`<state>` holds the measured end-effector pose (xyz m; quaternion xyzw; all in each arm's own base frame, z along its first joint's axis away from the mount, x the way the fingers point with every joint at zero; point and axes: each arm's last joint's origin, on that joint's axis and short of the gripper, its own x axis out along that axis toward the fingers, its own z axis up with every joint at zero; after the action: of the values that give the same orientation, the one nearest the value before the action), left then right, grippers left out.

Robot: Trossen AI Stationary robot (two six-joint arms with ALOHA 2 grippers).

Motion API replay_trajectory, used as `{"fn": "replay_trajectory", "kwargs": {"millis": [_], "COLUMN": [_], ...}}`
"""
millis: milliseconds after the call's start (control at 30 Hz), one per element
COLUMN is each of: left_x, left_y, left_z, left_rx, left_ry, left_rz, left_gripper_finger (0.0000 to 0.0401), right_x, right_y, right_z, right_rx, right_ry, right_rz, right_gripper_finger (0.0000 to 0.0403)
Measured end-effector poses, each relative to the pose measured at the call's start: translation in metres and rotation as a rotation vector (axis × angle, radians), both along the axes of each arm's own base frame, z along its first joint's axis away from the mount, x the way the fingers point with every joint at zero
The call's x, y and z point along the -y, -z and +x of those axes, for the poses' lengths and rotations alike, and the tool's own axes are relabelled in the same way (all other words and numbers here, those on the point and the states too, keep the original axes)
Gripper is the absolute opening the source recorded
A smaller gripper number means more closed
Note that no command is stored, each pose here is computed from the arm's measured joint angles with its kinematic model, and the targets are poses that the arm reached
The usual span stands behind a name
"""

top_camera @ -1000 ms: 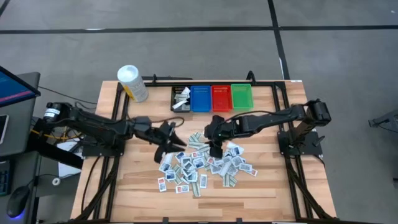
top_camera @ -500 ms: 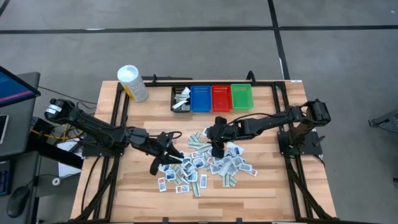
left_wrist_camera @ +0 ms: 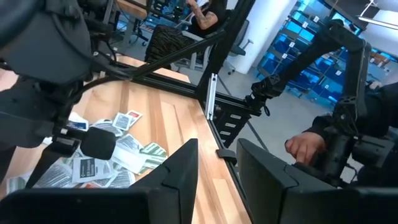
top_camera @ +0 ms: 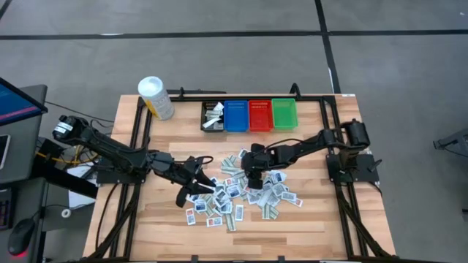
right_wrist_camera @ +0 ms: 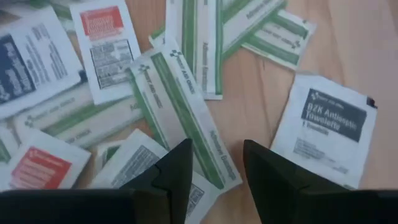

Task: Pick & Place First Aid Supplies
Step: Put the green bandage pack in the black bin

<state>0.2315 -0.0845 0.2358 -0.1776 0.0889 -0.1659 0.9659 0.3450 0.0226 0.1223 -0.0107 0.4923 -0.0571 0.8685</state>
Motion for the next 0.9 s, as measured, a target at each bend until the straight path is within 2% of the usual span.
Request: {"fn": "replay_trajectory", "kwargs": {"millis": [500,900], "left_x": [-0.0022,-0.0023], "left_y": [0.0,0.0], "left_z": [0.0008,0.0008], "left_rx": [0.002,0.002], "left_ry": [-0.022,-0.026], "left_rz": [0.005,0.006], "left_gripper_finger": [0.0111,0.0111], "right_x": [0.0,-0.0001], "right_y": [0.0022,0.0026], "right_z": [0.0004,-0.0002], "right_rx": [0.001,-0.005], "right_ry": [0.061,0.061], "right_rz": [0.03,0.031], "right_gripper_finger": [0.013,0.0074]}}
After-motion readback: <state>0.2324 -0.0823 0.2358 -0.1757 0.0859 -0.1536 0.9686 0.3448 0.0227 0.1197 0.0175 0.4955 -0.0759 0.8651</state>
